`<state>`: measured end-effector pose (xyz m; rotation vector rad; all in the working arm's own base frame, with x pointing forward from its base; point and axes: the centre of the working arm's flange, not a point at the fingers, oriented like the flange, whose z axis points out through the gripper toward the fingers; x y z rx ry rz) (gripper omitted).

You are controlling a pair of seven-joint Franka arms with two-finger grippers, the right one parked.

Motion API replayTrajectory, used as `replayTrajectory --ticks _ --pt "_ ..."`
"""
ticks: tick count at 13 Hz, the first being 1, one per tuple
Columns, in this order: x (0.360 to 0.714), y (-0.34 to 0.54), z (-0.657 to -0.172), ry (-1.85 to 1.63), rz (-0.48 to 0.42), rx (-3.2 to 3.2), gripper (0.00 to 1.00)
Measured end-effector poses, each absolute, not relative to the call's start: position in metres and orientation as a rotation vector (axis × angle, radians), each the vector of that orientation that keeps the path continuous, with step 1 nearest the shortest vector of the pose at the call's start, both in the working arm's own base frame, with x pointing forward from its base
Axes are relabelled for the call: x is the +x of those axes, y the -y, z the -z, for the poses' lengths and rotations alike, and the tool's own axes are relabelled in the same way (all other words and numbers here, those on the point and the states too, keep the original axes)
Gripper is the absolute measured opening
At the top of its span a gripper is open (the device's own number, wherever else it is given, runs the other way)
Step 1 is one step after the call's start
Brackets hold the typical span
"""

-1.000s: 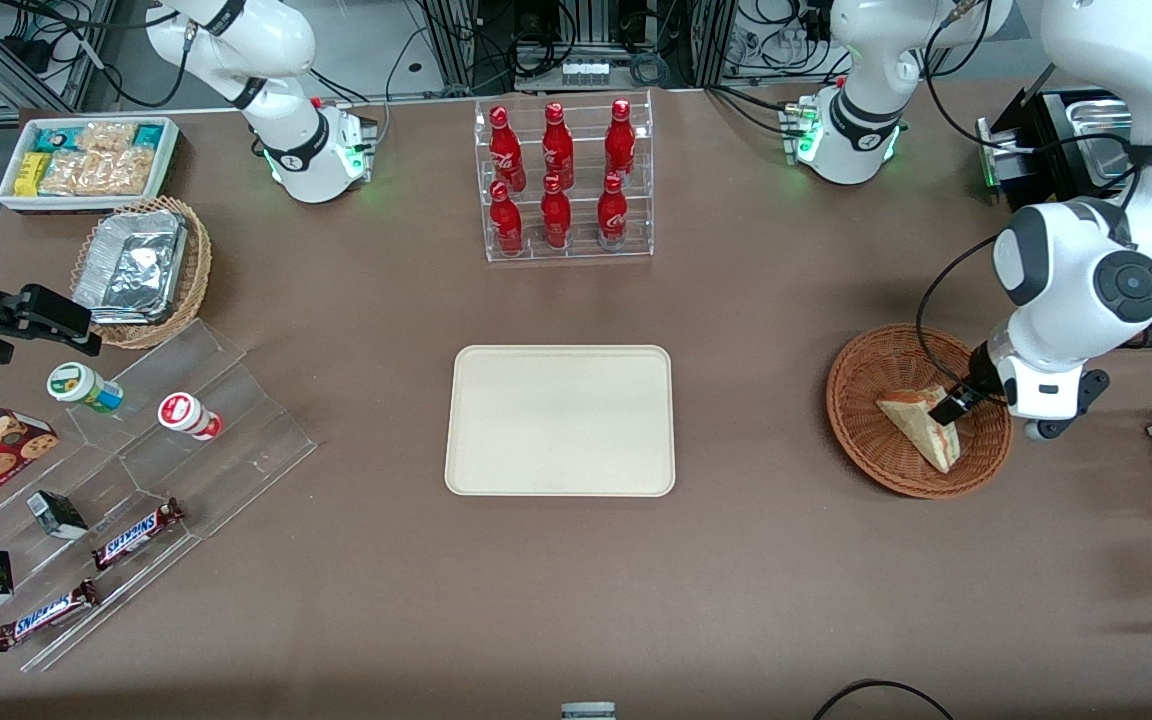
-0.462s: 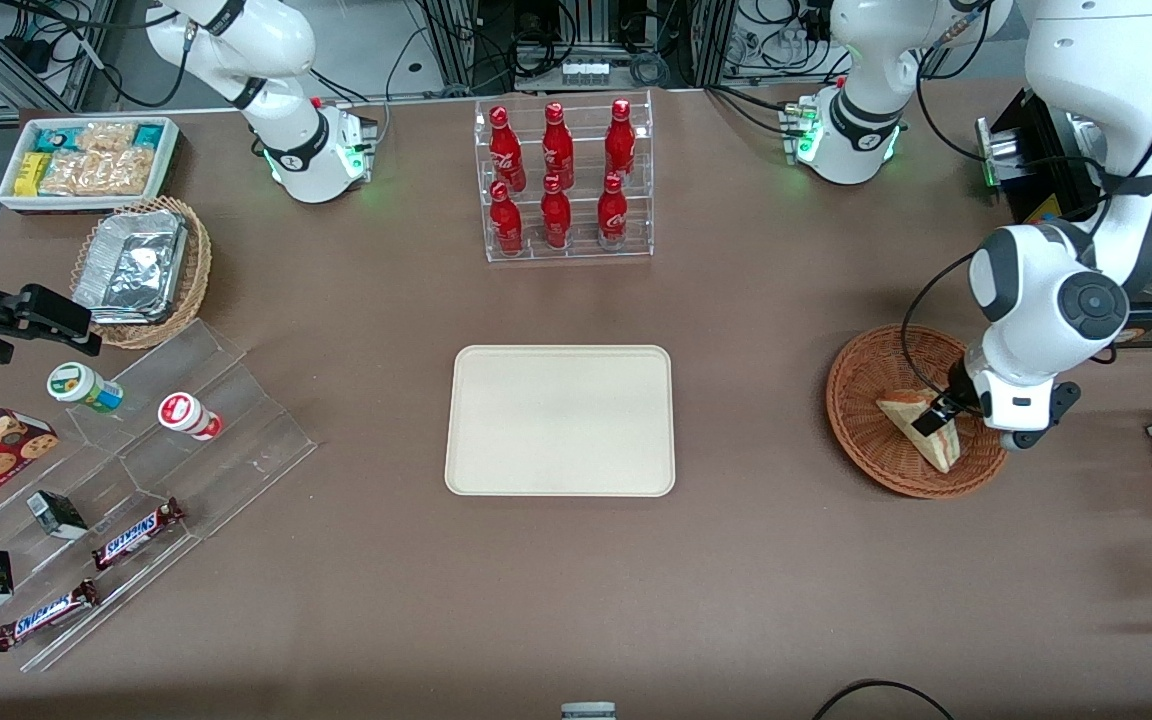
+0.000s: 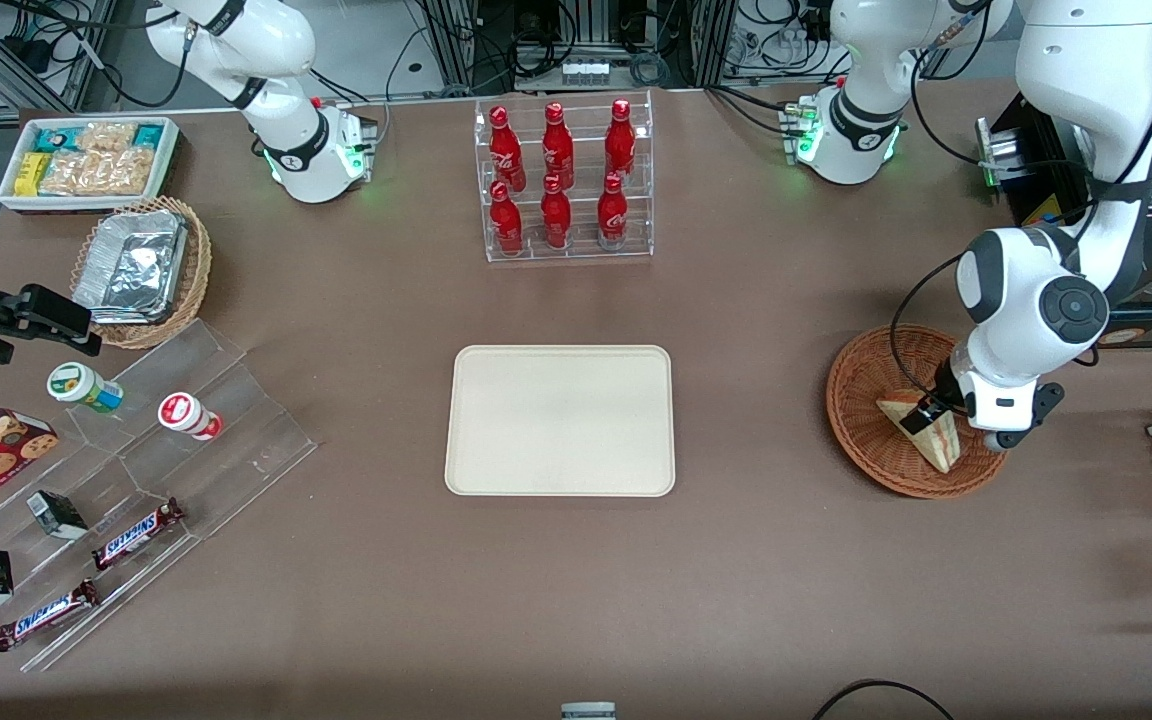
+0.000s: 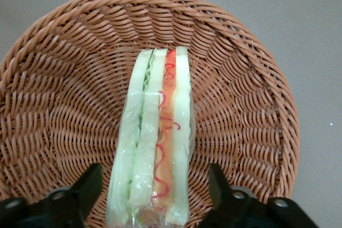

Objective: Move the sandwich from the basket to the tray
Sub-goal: 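Close the left gripper on the sandwich's wrapped edge, then lift the sandwich and carry it with the left gripper to the tray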

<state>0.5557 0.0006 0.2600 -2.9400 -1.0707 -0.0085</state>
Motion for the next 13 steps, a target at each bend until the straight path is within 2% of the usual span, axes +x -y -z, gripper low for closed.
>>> replayTrajectory --ticks 3,5,7,9,11,13 --pt "0.556 -0.001 -0.261 1.074 0.015 -2.940 0.47" --pt "0.558 0.000 -0.269 1.063 0.021 -2.939 0.33" --pt "0.563 0.004 -0.294 1.000 -0.024 -2.919 0.28" --pt "0.573 0.035 -0.343 0.904 -0.075 -2.915 0.22" --pt "0.576 0.105 -0.398 0.780 -0.075 -2.936 0.15" --pt "0.568 0.173 -0.439 0.683 -0.059 -2.959 0.15"
